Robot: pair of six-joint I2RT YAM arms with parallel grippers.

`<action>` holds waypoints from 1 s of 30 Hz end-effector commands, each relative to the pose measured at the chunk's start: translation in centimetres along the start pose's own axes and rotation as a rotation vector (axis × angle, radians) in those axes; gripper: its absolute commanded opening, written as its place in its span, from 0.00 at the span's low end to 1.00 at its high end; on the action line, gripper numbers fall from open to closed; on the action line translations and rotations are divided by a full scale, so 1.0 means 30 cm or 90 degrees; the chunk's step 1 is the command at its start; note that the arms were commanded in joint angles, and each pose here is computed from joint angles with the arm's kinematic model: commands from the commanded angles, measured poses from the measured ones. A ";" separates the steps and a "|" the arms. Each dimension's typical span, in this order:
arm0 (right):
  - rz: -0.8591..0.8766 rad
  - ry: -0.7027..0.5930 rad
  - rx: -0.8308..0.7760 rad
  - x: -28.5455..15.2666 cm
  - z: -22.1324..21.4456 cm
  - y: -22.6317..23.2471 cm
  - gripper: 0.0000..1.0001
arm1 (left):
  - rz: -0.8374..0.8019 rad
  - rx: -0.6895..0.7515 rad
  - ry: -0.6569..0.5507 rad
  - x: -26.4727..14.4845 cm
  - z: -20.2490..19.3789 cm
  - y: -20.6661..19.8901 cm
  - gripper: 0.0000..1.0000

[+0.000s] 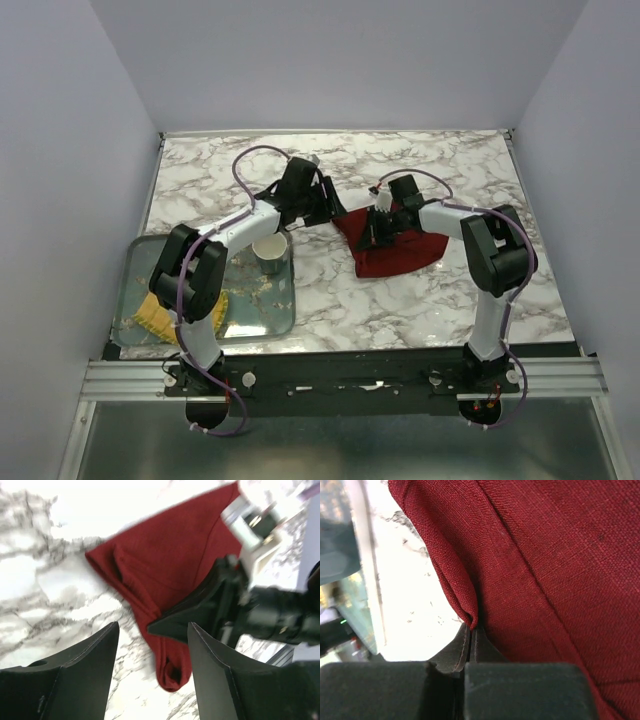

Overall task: Fold the napkin, place the utensils inside, and roll it up
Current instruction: Roll the napkin with the utensil

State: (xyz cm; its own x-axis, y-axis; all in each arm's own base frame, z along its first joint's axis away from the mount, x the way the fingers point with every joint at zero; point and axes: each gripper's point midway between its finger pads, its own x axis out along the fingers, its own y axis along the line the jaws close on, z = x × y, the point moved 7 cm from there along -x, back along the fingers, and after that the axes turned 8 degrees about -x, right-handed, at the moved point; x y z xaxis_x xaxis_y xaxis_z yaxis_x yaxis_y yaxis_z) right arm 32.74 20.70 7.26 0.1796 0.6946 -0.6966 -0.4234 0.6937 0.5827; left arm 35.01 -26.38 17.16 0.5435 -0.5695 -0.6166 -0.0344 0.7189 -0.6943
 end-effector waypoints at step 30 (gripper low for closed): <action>-0.007 0.070 0.099 0.031 -0.103 -0.141 0.01 | -0.075 -0.067 0.071 0.265 -0.208 0.088 0.02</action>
State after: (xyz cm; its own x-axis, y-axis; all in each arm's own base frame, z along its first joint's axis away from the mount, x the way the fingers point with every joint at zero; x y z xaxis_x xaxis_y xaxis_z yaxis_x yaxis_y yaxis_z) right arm 33.02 19.41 6.12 0.1163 0.7811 -0.6135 -0.3284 0.6132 0.7184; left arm 33.01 -30.85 8.63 0.4292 -0.6878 -0.5854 -0.0846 0.6147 -0.7842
